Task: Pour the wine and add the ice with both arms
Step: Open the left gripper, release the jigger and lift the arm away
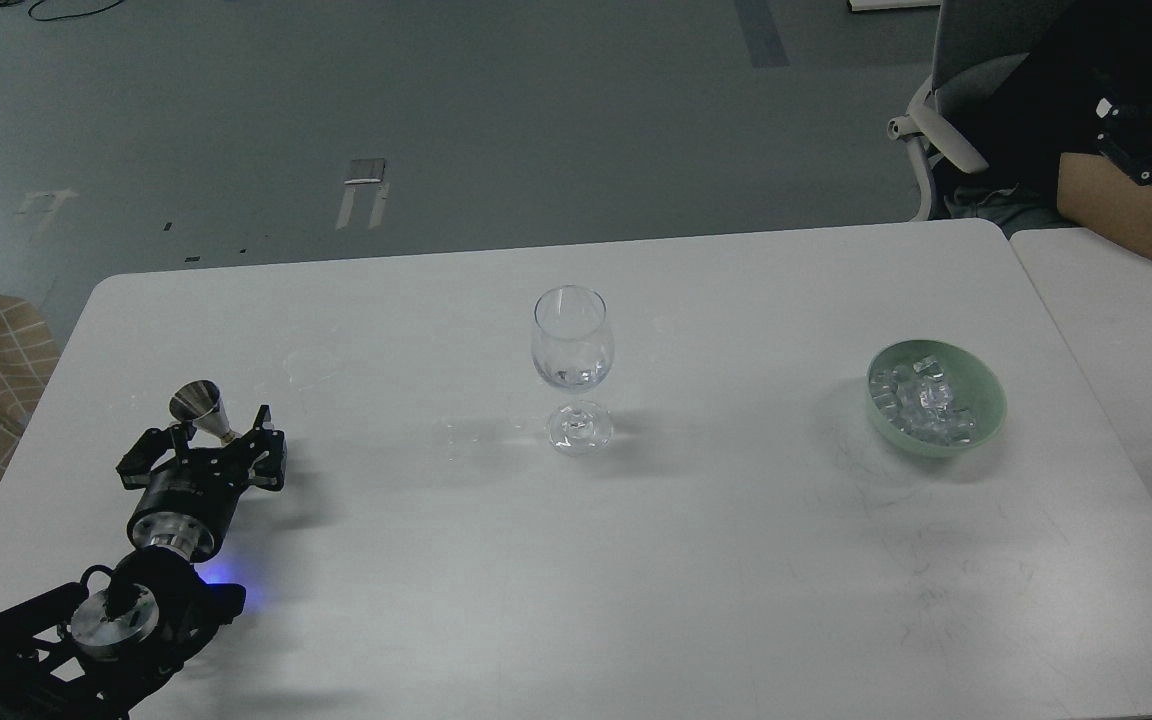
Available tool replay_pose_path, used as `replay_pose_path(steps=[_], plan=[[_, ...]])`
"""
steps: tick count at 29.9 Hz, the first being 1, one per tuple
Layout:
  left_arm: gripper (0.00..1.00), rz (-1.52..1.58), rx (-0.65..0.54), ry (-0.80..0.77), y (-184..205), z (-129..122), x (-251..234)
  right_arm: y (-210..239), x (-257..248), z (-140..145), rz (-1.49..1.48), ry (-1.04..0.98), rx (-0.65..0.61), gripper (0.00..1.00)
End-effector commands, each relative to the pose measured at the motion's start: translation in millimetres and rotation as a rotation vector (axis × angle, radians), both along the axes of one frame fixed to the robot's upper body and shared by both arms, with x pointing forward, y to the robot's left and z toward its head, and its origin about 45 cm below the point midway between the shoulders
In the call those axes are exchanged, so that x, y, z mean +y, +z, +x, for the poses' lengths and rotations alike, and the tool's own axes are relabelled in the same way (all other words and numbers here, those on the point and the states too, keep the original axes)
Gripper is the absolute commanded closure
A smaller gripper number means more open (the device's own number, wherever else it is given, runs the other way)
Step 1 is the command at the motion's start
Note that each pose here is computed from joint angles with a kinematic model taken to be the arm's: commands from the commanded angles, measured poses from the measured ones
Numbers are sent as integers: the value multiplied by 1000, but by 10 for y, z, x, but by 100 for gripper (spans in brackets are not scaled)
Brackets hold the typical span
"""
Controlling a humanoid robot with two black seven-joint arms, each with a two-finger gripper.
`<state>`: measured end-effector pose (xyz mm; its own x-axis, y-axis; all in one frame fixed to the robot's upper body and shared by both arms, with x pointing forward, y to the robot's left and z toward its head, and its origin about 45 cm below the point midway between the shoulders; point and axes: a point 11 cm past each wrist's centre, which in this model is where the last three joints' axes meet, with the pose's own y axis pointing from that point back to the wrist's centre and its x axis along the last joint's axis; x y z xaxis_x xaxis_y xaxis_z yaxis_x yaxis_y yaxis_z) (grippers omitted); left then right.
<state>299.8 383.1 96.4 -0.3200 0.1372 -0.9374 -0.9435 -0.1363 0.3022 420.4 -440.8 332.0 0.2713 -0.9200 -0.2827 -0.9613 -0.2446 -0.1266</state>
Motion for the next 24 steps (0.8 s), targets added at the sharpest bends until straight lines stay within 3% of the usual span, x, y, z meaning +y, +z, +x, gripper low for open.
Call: replay_pose_path(steps=[1,18,24], plan=[[11,4,0,-1,13,-1,14,2,1,1,1,0,-2,0],[7,46,26,-13,123,-338,313,-1,-4,0,1,-2,-1,0],[7,119,68,-15,269,-586,631,23,-33,-7,1,-8,-6,0]])
